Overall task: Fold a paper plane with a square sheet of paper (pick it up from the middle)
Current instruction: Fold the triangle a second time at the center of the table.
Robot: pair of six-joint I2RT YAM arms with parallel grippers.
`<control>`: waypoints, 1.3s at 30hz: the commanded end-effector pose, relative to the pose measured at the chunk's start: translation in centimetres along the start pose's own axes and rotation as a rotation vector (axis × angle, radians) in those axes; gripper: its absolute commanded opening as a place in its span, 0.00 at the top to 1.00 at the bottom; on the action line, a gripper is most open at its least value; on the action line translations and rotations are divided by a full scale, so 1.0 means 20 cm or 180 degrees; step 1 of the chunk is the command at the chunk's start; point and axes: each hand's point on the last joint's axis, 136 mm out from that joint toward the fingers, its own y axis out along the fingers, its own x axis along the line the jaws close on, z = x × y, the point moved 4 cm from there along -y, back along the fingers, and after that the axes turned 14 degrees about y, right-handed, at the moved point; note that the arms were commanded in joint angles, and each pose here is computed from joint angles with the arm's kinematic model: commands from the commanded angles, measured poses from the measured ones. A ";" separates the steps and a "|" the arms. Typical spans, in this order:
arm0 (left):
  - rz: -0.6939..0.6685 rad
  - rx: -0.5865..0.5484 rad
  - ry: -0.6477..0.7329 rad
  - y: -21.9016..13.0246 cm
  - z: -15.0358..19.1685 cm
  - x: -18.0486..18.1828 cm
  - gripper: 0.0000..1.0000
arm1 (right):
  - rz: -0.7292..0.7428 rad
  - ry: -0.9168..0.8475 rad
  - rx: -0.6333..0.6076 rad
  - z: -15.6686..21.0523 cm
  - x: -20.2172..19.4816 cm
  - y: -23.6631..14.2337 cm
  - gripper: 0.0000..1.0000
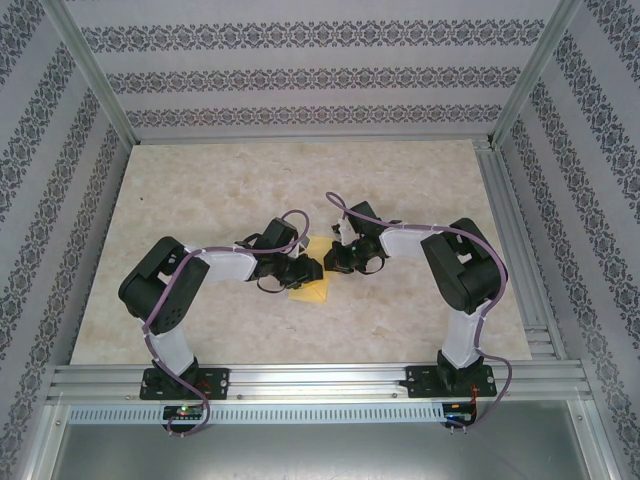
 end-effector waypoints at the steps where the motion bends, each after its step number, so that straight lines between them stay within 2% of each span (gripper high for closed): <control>1: -0.0132 0.0065 0.0022 0.03 0.02 0.03 0.71 | 0.0053 -0.0091 0.0003 -0.01 -0.01 0.04 0.91; 8: -0.0219 0.0105 -0.0026 0.03 0.04 0.06 0.72 | 0.0063 -0.0108 -0.0033 -0.02 0.02 0.01 0.88; 11: -0.0286 0.0139 -0.0053 0.03 0.05 0.08 0.72 | 0.0066 -0.0115 -0.0070 -0.03 0.04 -0.02 0.84; 16: -0.0344 0.0153 -0.0082 0.03 0.06 0.10 0.72 | 0.0088 -0.0151 -0.0255 -0.05 0.10 -0.12 0.82; 21: -0.0355 0.0146 -0.0097 0.03 0.06 0.11 0.73 | 0.0196 -0.0200 -0.0452 -0.02 0.12 -0.22 0.83; 30: -0.0361 0.0147 -0.0114 0.04 0.07 0.11 0.75 | 0.0209 -0.0196 -0.0212 0.05 0.12 -0.10 0.91; 39: -0.0351 0.0130 -0.0108 0.03 0.06 0.10 0.77 | 0.0316 -0.0149 -0.0045 0.06 0.08 0.01 0.92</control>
